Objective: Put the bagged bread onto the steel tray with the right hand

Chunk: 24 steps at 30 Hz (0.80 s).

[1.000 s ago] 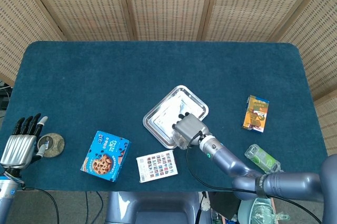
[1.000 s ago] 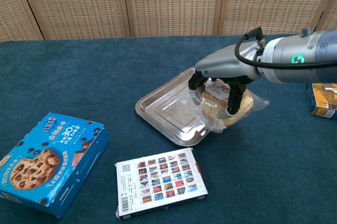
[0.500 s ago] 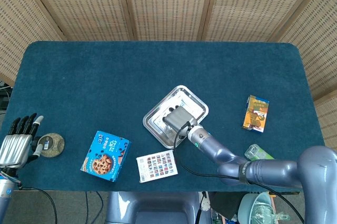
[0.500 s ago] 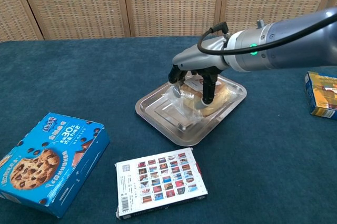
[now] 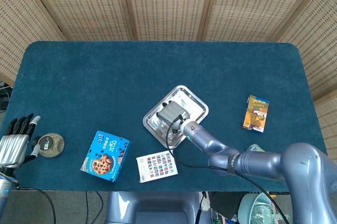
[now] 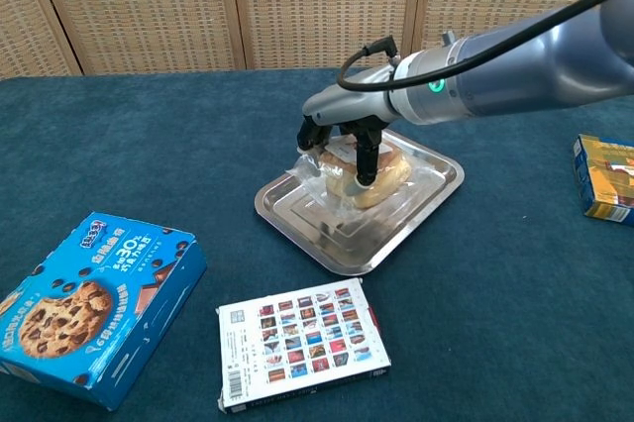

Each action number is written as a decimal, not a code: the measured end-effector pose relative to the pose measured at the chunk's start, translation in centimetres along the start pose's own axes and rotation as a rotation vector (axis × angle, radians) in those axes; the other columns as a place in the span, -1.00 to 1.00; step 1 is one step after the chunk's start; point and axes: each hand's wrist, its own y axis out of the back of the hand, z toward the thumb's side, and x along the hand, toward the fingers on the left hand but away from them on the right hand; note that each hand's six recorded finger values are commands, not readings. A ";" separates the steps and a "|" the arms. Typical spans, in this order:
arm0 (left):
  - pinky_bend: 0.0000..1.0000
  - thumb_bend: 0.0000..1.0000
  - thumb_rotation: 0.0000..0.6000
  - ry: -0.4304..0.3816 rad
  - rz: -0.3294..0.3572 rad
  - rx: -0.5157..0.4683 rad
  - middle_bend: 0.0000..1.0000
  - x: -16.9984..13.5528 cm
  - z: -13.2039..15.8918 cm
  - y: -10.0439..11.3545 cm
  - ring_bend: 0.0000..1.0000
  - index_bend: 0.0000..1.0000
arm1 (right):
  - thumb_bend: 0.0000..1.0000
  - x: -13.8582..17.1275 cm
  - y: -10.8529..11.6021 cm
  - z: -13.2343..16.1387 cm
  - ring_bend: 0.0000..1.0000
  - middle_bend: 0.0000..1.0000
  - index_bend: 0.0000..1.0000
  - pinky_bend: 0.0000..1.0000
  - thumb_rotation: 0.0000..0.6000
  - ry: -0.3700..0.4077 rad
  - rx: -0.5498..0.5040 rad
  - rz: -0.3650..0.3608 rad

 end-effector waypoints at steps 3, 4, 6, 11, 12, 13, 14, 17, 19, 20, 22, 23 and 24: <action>-1.00 -0.15 1.00 0.004 -0.004 -0.004 -1.00 0.0 -0.2 -0.1 -1.00 -1.00 | -0.33 -0.6 0.2 0.0 -0.65 -0.16 -0.26 -0.53 1.00 0.000 0.001 0.002; -1.00 -0.15 1.00 0.005 -0.005 -0.005 -1.00 0.0 -0.2 -0.1 -1.00 -1.00 | -0.33 -0.7 0.2 0.0 -0.65 -0.15 -0.26 -0.53 1.00 0.000 0.000 0.004; -1.00 -0.15 1.00 0.007 -0.005 -0.008 -1.00 0.0 -0.3 -0.1 -1.00 -1.00 | -0.33 -1.0 0.2 0.0 -0.65 -0.15 -0.26 -0.53 1.00 0.001 -0.003 0.005; -1.00 -0.15 1.00 0.011 -0.002 -0.014 -1.00 -0.2 -0.5 0.0 -1.00 -1.00 | -0.33 -1.6 0.5 0.1 -0.65 -0.16 -0.25 -0.53 1.00 0.004 -0.002 0.007; -1.00 -0.15 1.00 0.012 -0.001 -0.015 -1.00 -0.2 -0.6 0.1 -1.00 -1.00 | -0.33 -1.6 0.4 0.2 -0.65 -0.16 -0.25 -0.53 1.00 0.005 -0.003 0.009; -1.00 -0.15 1.00 0.013 0.000 -0.016 -1.00 -0.2 -0.6 0.1 -1.00 -1.00 | -0.33 -1.6 0.4 0.2 -0.65 -0.17 -0.25 -0.53 1.00 0.006 -0.004 0.011; -1.00 -0.15 1.00 0.013 0.000 -0.017 -1.00 -0.3 -0.7 0.1 -1.00 -1.00 | -0.33 -1.6 0.4 0.2 -0.65 -0.18 -0.25 -0.53 1.00 0.006 -0.007 0.014; -1.00 -0.15 1.00 0.014 0.001 -0.018 -1.00 -0.4 -0.7 0.1 -1.00 -1.00 | -0.33 -1.5 0.2 0.1 -0.68 -0.31 -0.29 -0.54 1.00 0.005 -0.020 0.035; -1.00 -0.15 1.00 0.014 0.003 -0.019 -1.00 -0.4 -0.7 0.1 -1.00 -1.00 | -0.33 -1.4 0.1 0.0 -0.75 -0.41 -0.38 -0.60 1.00 0.004 -0.021 0.050; -1.00 -0.15 1.00 0.014 0.004 -0.019 -1.00 -0.4 -0.7 0.2 -1.00 -1.00 | -0.33 -1.4 0.1 0.0 -0.78 -0.44 -0.40 -0.63 1.00 0.004 -0.019 0.054; -1.00 -0.15 1.00 0.013 0.006 -0.019 -1.00 -0.4 -0.7 0.2 -1.00 -1.00 | -0.33 -1.3 0.2 0.0 -0.88 -0.53 -0.52 -0.73 1.00 0.004 -0.021 0.060; -1.00 -0.15 1.00 0.013 0.005 -0.020 -1.00 -0.5 -0.7 0.2 -1.00 -1.00 | -0.33 -1.3 0.2 0.1 -0.92 -0.57 -0.56 -0.77 1.00 0.004 -0.025 0.062; -1.00 -0.15 1.00 0.012 0.005 -0.021 -1.00 -0.5 -0.7 0.2 -1.00 -1.00 | -0.33 -1.2 0.2 0.1 -0.97 -0.64 -0.62 -0.84 1.00 0.004 -0.029 0.065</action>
